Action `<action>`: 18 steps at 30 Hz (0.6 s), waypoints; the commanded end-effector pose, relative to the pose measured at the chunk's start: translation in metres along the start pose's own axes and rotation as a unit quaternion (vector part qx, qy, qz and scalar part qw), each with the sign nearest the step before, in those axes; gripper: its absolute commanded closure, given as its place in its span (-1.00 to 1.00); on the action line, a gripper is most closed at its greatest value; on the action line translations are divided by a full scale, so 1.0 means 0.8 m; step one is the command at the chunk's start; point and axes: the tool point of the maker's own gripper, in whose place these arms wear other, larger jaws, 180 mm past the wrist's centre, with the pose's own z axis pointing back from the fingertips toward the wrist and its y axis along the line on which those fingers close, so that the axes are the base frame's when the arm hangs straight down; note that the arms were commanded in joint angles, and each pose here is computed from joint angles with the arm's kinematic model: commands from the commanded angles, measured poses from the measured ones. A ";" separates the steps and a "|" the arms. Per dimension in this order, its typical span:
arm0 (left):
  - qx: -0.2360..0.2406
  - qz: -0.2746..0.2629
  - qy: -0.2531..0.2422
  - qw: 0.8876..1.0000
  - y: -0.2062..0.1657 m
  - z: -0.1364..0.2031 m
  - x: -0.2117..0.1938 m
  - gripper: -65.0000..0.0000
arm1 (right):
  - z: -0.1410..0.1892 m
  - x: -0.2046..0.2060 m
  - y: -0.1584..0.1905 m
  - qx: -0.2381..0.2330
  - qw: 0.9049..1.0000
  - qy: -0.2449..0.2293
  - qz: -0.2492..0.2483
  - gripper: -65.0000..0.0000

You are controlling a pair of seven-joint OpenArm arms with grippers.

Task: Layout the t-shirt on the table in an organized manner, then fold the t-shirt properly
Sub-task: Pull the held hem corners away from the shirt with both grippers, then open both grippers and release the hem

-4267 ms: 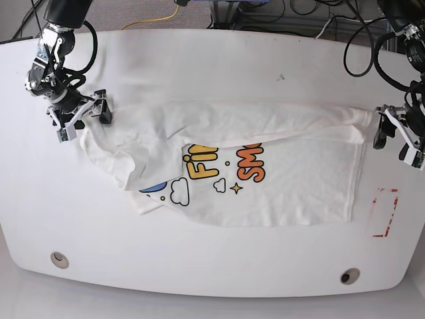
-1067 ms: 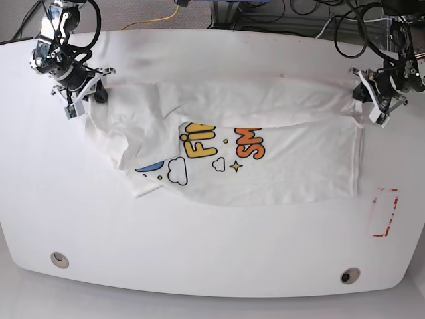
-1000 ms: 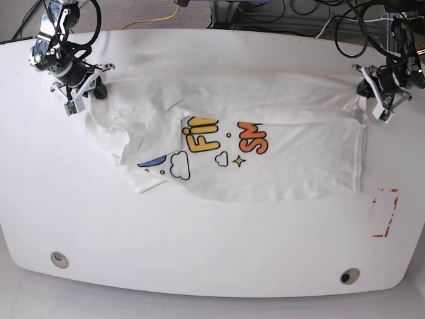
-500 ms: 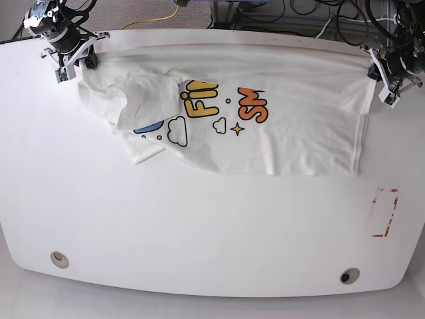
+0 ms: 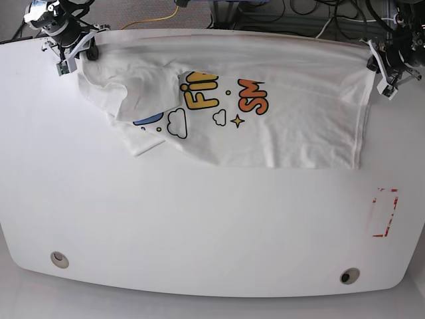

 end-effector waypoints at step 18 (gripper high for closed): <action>0.023 -0.013 -0.012 1.000 0.017 0.013 0.014 -0.16 | 0.044 0.049 -0.043 -0.074 0.996 -0.047 0.026 -1.00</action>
